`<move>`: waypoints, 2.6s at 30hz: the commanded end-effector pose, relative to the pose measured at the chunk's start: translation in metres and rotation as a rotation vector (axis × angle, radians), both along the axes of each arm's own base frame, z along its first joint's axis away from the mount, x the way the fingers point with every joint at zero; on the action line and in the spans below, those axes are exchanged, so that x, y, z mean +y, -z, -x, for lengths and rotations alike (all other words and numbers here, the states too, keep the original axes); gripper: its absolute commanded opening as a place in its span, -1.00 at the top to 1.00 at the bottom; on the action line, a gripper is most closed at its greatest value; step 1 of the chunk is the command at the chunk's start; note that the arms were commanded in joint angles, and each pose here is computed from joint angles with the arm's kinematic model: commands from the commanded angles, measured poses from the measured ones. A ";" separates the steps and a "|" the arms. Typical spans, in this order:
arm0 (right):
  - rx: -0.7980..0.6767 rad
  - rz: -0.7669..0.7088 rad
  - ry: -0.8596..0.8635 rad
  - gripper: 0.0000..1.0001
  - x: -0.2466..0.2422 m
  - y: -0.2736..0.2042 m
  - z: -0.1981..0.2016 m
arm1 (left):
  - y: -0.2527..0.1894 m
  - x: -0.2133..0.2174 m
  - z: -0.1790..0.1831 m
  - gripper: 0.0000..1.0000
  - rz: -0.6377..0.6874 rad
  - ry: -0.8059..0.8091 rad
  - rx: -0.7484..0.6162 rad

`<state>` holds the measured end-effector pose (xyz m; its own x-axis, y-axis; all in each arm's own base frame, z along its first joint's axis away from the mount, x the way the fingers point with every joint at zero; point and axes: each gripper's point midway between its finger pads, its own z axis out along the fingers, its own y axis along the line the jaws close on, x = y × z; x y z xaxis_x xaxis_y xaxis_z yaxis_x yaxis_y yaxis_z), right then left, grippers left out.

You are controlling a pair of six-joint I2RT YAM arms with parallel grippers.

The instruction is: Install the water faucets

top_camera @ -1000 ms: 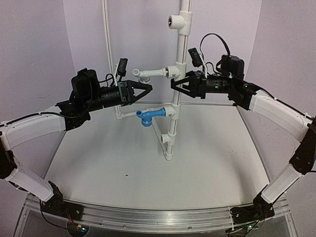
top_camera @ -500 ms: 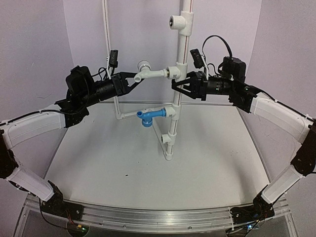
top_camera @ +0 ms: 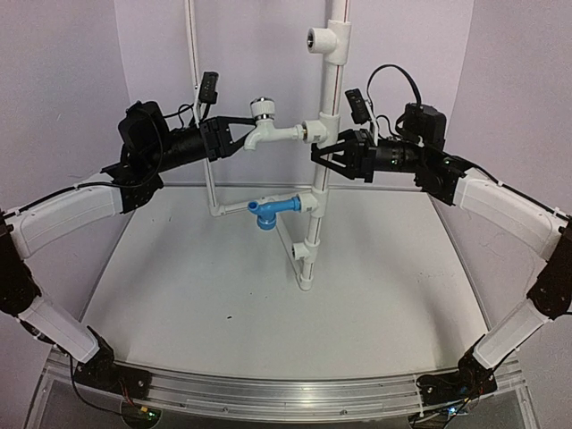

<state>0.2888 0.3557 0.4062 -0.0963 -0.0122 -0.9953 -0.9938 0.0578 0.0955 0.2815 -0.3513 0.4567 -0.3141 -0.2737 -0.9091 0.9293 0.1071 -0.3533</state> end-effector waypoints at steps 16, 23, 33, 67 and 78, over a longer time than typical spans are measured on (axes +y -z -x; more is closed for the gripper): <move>0.246 0.090 -0.033 1.00 0.006 0.038 0.003 | -0.047 -0.003 0.025 0.74 -0.057 0.147 -0.204; 0.254 0.087 -0.026 1.00 0.005 0.037 -0.003 | -0.044 -0.005 0.036 0.99 -0.105 0.205 -0.211; 0.263 0.085 -0.017 1.00 0.004 0.036 -0.005 | -0.043 -0.020 0.066 0.99 -0.175 0.256 -0.274; 0.290 0.069 0.016 1.00 0.002 0.028 -0.011 | -0.015 -0.022 0.091 0.99 -0.317 0.145 -0.254; 0.294 0.063 0.016 1.00 0.004 0.023 -0.013 | 0.019 -0.025 0.074 1.00 -0.354 0.022 -0.206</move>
